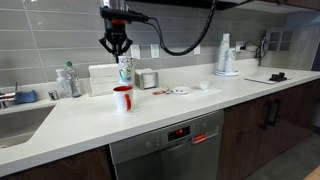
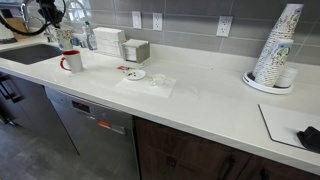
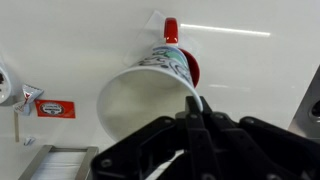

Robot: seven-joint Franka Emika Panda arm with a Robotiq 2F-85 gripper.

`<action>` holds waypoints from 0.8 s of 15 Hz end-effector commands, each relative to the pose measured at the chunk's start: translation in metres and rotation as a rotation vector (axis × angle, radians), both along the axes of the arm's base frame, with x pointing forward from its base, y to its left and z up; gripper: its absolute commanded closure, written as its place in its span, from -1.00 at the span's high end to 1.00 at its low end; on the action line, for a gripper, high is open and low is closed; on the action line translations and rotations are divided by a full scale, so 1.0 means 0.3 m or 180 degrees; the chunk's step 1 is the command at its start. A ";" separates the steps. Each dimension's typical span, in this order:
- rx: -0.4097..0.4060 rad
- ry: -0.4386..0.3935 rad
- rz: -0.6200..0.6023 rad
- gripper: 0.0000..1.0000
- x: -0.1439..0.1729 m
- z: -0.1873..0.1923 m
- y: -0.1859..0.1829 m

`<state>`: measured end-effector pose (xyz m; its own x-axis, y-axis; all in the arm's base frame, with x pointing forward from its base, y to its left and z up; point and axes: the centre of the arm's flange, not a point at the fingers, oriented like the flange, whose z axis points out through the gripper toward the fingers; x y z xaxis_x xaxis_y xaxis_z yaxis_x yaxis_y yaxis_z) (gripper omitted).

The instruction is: Pick up the styrofoam cup in front of the paper towel metal rack and put it in the white and red mug cup on the table

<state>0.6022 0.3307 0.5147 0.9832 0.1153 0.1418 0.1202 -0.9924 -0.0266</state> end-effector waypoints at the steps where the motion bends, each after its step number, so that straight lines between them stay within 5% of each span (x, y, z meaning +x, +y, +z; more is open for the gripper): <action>1: -0.0052 0.0001 0.0078 -0.98 0.041 -0.024 0.029; 12: -0.0036 -0.0063 0.0182 -0.98 0.096 -0.152 0.080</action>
